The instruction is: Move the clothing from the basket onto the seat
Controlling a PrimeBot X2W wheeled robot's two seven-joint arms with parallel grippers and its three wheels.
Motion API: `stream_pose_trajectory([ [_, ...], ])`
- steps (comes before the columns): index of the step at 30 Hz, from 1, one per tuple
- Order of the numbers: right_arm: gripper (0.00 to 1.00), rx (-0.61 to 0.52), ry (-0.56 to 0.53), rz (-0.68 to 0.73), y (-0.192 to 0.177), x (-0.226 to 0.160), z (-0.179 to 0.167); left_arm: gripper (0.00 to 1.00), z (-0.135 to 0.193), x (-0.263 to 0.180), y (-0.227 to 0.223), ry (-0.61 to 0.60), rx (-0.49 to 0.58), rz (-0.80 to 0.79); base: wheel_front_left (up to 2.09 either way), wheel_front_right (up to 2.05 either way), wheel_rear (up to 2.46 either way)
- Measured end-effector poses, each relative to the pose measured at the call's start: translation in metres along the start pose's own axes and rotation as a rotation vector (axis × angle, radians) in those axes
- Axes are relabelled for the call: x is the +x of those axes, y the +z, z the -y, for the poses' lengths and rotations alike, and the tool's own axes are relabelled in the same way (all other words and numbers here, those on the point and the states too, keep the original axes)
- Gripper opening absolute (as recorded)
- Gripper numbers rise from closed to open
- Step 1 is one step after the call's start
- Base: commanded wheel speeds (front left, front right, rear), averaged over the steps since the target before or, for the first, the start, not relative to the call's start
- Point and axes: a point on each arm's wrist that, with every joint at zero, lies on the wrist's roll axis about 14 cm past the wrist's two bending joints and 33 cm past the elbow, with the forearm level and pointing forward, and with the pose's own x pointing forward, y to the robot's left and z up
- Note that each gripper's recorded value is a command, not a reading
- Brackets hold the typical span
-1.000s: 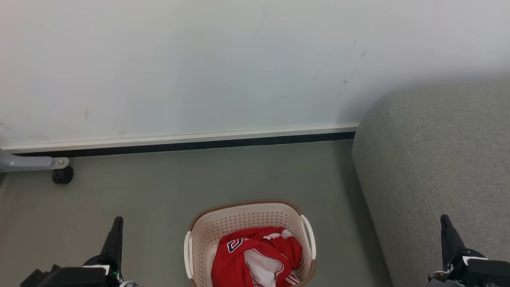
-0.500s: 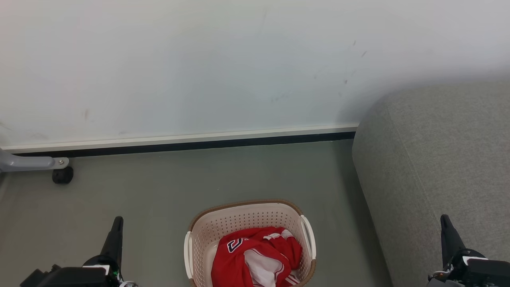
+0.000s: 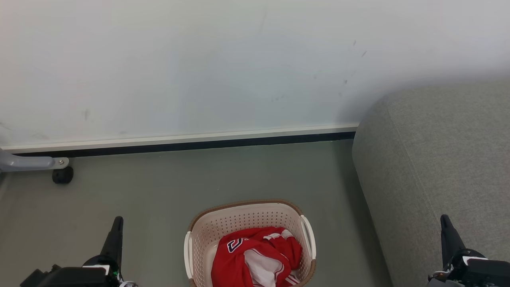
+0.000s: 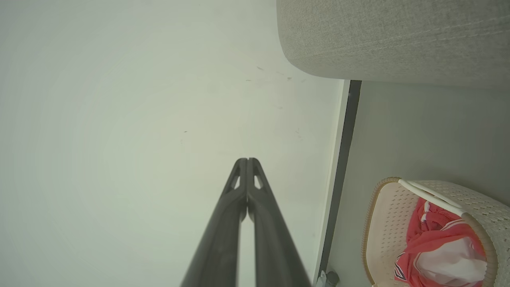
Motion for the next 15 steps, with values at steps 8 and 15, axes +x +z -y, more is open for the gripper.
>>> stream_pose_trajectory([
  [8, 0.00, 0.000, 0.000, 0.000, 0.0000, 0.0000, 0.0000, 0.00, 0.0000, 0.0000, 0.0000, 0.000, 0.000, 0.000, 0.00, 0.00, 0.00],
  [15, 0.00, 0.000, 0.000, 0.000, 0.0000, 0.0000, 0.0001, 0.00, -0.0001, 0.0000, 0.0000, 0.000, 0.000, 0.000, 0.00, 0.00, 0.00],
])
